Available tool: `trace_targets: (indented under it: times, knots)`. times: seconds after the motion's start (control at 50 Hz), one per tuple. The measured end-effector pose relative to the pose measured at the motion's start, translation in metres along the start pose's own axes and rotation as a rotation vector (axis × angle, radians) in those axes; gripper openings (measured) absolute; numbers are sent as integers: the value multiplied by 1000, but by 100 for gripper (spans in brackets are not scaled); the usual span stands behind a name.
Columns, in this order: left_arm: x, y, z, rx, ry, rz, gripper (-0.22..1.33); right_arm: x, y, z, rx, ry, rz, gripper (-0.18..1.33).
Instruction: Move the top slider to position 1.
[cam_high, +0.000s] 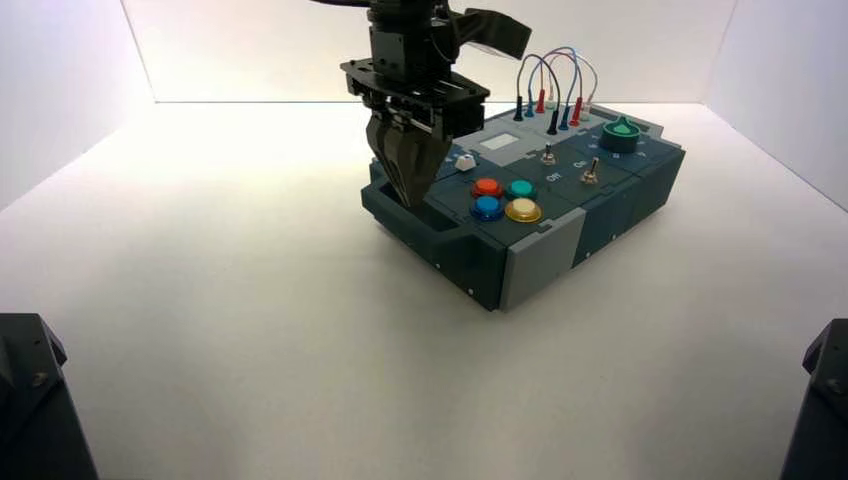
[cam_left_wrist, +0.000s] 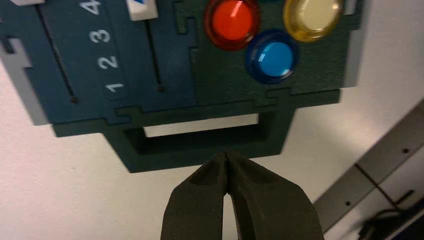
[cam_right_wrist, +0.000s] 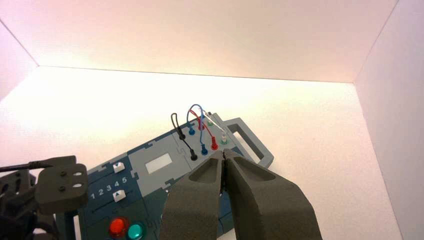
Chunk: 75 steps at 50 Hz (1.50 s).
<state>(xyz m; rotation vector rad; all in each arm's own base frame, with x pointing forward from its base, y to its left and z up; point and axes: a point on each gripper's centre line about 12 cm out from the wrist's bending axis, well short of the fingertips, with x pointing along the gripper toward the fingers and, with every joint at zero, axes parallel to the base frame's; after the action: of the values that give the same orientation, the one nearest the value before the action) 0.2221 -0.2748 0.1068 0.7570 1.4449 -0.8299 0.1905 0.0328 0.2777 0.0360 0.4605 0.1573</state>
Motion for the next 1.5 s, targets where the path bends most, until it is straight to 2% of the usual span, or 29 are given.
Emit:
trace_targets:
  times: [0.2, 0.52, 0.76, 1.08, 1.28, 1.48, 1.5]
  knots:
    - [3, 7, 2, 7, 9, 24, -16, 0, 0, 0, 0, 2, 0, -14]
    - [9, 27, -1, -27, 26, 39, -16, 0, 0, 0, 0, 0, 0, -14]
    - [11, 31, 4, -13, 20, 57, -16, 0, 0, 0, 0, 0, 0, -14]
    - [25, 37, 8, 1, 40, 78, -16, 0, 0, 1, -1, -5, 0, -14]
    - [28, 41, 7, 3, 45, 85, -16, -1, 0, 1, -2, -12, 1, -14]
    - [28, 60, 1, -30, 44, 103, -16, -1, 0, 2, -2, -21, 2, -14]
    - [28, 66, -2, -33, 45, 109, -17, -1, 0, 3, -3, -23, 0, -14]
